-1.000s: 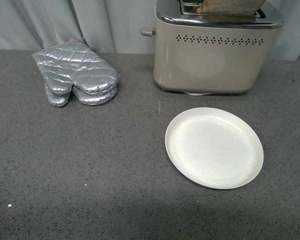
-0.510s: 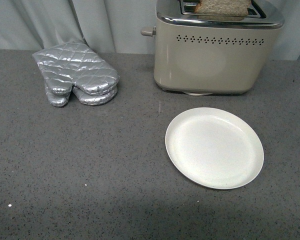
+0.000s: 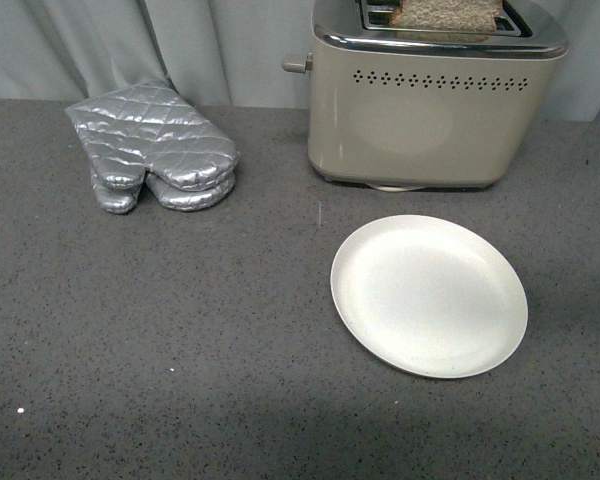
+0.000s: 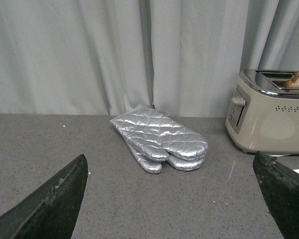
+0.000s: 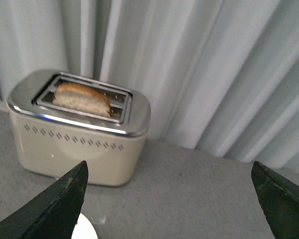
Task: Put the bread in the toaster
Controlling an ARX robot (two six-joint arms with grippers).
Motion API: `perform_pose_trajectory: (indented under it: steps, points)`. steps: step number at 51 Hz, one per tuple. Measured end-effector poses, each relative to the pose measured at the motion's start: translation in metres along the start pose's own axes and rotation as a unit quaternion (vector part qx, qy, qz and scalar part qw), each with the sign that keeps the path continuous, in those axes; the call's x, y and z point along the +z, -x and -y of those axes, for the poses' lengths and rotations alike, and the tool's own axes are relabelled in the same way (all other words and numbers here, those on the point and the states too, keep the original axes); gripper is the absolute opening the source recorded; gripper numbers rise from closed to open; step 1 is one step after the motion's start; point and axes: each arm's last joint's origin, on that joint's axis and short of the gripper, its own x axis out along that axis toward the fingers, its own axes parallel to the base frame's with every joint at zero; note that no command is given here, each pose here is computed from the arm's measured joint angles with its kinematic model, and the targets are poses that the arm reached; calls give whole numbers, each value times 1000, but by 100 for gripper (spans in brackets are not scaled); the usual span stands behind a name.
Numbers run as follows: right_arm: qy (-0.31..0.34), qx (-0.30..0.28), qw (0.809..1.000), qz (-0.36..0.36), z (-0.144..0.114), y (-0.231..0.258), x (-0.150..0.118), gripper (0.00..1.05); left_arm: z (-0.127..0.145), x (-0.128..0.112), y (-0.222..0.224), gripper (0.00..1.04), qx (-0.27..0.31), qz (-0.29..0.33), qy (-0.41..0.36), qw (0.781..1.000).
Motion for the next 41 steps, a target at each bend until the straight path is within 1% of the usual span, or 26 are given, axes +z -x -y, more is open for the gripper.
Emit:
perform_pose_trajectory:
  steps: [3,4,8,11,14,19,21,22,24,26,29,41]
  points:
    - [3,-10,1000,-11,5,16,-13,95,0,0,0,98,0,0,0,1000]
    - [-10,-8,1000,-4,6,22,-17,93,0,0,0,98,0,0,0,1000]
    - [-68,11,997,26,15,41,-34,79,0,0,0,98,0,0,0,1000]
    - [-104,8,994,42,21,54,-46,65,0,0,0,98,0,0,0,1000]
    - [-120,8,991,54,24,58,-48,52,0,0,0,98,0,0,0,1000]
    - [-127,10,991,49,26,62,-60,29,0,0,0,98,0,0,0,1000]
    - [-128,10,991,47,26,62,-63,22,0,0,0,98,0,0,0,1000]
    - [-128,11,991,47,27,63,-65,16,0,0,0,98,0,0,0,1000]
    - [-128,24,990,50,30,64,-67,9,0,0,0,98,0,0,0,1000]
    - [-129,18,990,52,34,66,-69,0,0,0,0,98,0,0,0,1000]
    - [-131,4,990,53,36,67,-71,0,0,0,0,98,0,0,0,1000]
    - [-131,7,990,51,34,73,-80,0,0,0,0,98,0,0,0,1000]
